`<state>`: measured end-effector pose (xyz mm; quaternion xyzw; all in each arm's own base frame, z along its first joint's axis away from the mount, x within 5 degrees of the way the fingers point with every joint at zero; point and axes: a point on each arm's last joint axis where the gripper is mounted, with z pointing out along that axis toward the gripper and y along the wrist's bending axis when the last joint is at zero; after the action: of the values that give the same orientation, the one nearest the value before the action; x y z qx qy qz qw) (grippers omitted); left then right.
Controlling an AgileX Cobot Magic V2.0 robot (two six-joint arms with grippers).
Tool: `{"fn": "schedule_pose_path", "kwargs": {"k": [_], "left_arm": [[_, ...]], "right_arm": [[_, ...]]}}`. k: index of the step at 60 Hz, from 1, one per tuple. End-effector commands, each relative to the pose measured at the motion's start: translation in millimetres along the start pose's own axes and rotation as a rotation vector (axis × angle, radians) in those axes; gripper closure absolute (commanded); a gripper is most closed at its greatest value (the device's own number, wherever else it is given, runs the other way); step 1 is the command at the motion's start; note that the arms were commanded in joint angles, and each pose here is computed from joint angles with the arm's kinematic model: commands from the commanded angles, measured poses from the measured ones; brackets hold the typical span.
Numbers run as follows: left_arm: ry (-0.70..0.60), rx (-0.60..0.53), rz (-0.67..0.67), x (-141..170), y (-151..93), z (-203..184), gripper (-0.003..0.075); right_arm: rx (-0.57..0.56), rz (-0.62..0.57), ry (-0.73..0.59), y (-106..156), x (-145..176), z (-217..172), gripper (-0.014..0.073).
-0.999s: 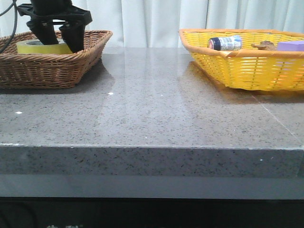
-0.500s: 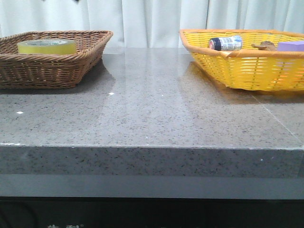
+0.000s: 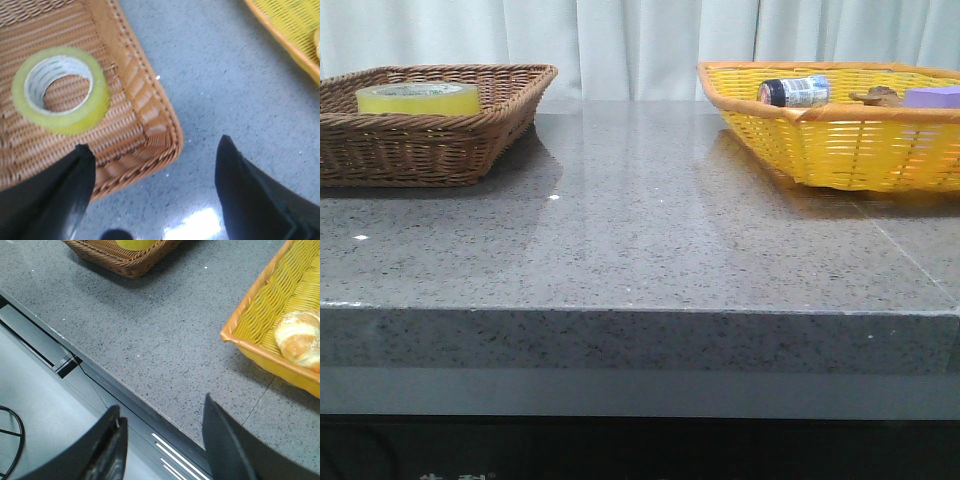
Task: Transfer tape with both arms
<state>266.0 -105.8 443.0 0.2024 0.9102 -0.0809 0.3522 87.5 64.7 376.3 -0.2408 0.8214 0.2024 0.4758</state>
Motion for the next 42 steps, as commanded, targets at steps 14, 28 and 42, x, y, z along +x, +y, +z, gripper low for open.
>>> {"fn": "schedule_pose_path", "kwargs": {"k": [14, 28, 42], "left_arm": [[-0.225, -0.015, -0.03, 58.2, -6.1, -45.0, 0.023], [-0.322, -0.021, -0.03, 113.4, -9.6, -65.9, 0.023], [-0.401, -0.002, -0.047, 163.0, -14.4, -81.3, 0.023]], "right_arm": [[0.004, -0.004, -0.089, 0.7, -12.1, -5.4, 0.0214], [0.004, -0.004, -0.089, 0.7, -12.1, -5.4, 0.0214], [0.004, -0.005, -0.089, 0.6, -12.1, -5.4, 0.0214]]}}
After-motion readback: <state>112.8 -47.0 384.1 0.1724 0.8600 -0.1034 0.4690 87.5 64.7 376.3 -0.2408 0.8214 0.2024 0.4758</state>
